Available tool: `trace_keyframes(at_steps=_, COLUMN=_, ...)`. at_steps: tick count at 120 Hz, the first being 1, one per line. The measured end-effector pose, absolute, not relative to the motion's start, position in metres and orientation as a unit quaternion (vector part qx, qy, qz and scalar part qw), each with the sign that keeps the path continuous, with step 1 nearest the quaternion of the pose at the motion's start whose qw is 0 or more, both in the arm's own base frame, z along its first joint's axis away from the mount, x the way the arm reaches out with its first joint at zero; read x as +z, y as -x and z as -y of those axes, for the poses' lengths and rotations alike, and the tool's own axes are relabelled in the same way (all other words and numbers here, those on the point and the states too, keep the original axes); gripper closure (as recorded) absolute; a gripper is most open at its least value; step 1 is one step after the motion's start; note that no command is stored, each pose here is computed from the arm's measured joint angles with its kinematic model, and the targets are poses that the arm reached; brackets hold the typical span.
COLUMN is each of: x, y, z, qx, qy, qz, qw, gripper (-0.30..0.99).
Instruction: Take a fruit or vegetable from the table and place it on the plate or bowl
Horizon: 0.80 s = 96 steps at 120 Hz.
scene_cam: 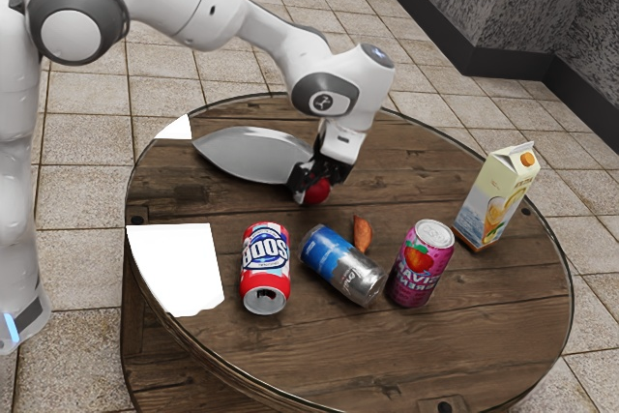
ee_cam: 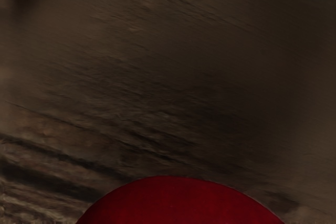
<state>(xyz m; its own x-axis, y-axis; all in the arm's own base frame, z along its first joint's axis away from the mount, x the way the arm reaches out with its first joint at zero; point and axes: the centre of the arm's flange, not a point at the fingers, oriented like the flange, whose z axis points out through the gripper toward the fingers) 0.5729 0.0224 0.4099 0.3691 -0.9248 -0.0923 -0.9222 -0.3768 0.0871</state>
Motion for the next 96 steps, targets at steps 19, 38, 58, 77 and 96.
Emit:
trace_keyframes(at_steps=19, x=0.432, y=-0.575, z=-0.021, qx=-0.046, qy=-0.829, qz=0.558, qw=-0.003, gripper=0.51)
trace_keyframes(at_steps=38, x=0.472, y=-0.570, z=-0.021, qx=-0.021, qy=-0.831, qz=0.556, qw=-0.024, gripper=0.56)
trace_keyframes(at_steps=58, x=0.494, y=-0.543, z=-0.027, qx=-0.015, qy=-0.835, qz=0.549, qw=-0.031, gripper=0.55)
trace_keyframes(at_steps=77, x=0.492, y=-0.532, z=-0.085, qx=-0.020, qy=-0.863, qz=0.505, qw=-0.024, gripper=0.52)
trace_keyframes(at_steps=96, x=0.491, y=-0.526, z=-0.116, qx=-0.022, qy=-0.876, qz=0.482, qw=-0.020, gripper=0.52)
